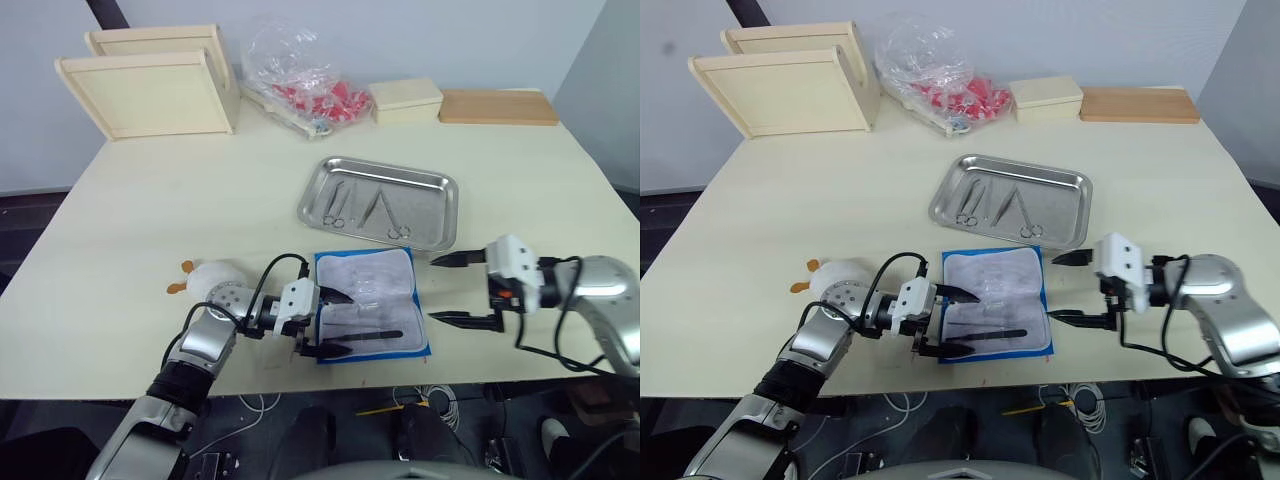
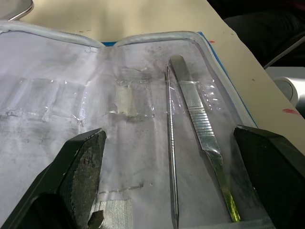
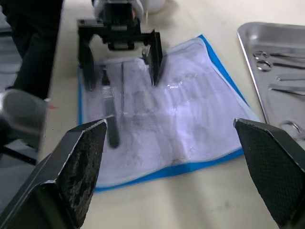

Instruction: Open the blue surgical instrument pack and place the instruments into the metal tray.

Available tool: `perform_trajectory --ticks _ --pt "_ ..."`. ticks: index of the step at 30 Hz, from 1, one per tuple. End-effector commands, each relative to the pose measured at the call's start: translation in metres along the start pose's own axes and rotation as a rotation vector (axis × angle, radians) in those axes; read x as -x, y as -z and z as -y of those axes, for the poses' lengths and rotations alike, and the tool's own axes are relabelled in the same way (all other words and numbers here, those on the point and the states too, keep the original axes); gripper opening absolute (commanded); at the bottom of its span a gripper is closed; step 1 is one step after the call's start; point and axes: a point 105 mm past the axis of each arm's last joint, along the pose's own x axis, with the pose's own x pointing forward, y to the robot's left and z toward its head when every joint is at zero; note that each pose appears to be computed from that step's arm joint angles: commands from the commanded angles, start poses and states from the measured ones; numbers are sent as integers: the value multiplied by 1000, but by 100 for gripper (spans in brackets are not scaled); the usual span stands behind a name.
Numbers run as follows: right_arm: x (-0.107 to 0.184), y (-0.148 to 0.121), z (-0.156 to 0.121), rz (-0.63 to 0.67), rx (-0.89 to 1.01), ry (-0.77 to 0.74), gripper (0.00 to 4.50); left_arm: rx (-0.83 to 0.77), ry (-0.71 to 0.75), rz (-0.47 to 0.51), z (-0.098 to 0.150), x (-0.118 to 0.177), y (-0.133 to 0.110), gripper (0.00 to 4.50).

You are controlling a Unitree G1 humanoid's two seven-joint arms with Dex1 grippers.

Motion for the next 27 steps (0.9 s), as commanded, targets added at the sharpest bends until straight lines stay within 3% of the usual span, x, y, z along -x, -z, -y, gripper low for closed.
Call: perform_trajectory --ticks 1,12,27 --pt "-14 1 3 -14 49 4 446 84 58 -60 15 -4 22 450" --pt "-47 13 -3 -37 54 -18 446 86 63 -66 18 -2 22 450" --pt "-65 40 -12 -123 76 -55 446 87 59 -67 20 -1 21 450"
